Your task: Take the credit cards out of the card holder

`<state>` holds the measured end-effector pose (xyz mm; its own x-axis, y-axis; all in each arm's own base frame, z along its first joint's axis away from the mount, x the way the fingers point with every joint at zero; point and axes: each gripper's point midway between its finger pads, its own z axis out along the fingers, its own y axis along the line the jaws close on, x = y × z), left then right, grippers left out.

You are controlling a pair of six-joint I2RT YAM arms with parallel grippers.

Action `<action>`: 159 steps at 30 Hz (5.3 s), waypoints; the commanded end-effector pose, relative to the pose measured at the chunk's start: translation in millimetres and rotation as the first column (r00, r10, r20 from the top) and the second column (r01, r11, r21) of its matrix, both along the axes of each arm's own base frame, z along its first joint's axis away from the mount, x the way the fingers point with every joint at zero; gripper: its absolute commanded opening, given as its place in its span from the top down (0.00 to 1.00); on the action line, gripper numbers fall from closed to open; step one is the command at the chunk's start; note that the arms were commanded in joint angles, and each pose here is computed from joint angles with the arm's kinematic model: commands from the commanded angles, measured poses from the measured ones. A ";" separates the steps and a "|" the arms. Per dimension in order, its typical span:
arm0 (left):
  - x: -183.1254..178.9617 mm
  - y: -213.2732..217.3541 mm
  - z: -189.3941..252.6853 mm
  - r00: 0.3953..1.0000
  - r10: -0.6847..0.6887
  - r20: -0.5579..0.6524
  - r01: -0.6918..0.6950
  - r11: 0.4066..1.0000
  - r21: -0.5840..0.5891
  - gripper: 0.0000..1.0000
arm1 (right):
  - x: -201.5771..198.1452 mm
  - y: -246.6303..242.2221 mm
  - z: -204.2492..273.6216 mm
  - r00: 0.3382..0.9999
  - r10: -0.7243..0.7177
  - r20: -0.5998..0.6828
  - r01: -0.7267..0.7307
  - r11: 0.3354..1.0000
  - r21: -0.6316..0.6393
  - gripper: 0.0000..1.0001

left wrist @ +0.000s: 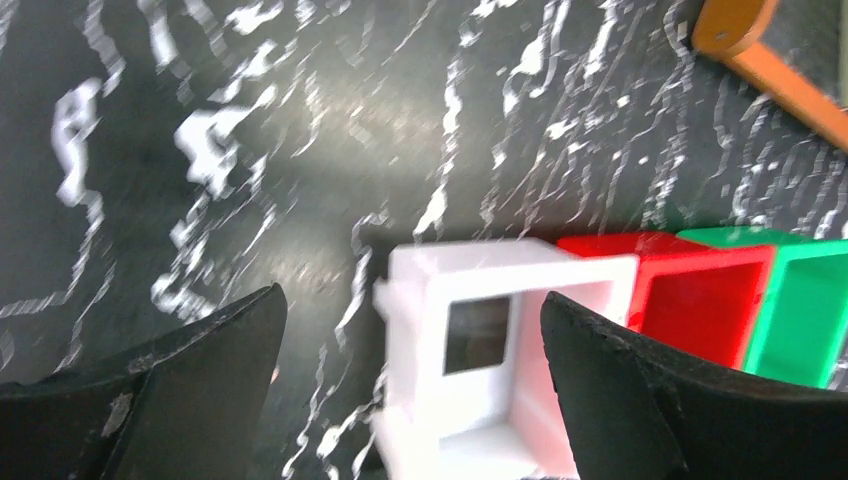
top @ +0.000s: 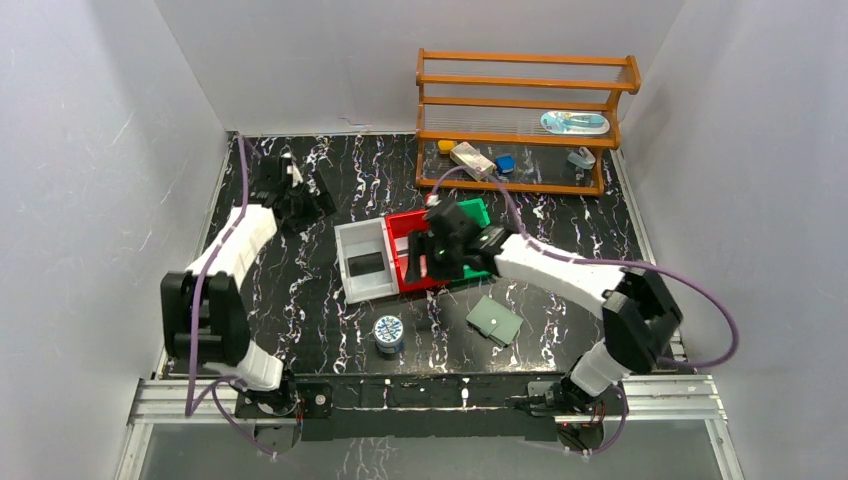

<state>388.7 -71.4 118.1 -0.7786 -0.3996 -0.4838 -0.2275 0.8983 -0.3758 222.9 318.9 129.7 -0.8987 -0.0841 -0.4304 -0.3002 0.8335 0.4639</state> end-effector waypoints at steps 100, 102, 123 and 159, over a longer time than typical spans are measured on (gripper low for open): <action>-63.9 38.8 0.8 0.995 0.064 -0.079 -0.050 0.984 0.171 0.02 | 89.8 138.0 35.8 0.994 0.029 0.110 -0.030 1.000 0.003 0.40; -63.2 42.0 0.0 0.994 0.076 -0.080 -0.060 0.981 0.187 0.02 | 93.5 142.9 27.8 0.995 0.017 0.102 -0.017 1.000 0.001 0.41; -60.9 58.4 4.4 0.988 0.144 -0.056 -0.130 0.971 0.203 0.02 | 94.7 150.4 -69.4 0.998 0.060 0.036 -0.050 0.971 -0.235 0.68; -74.7 52.7 21.4 0.994 0.105 0.002 -0.104 0.980 0.169 0.04 | 113.7 168.9 -55.8 0.973 -0.019 0.232 0.066 0.978 -0.199 0.67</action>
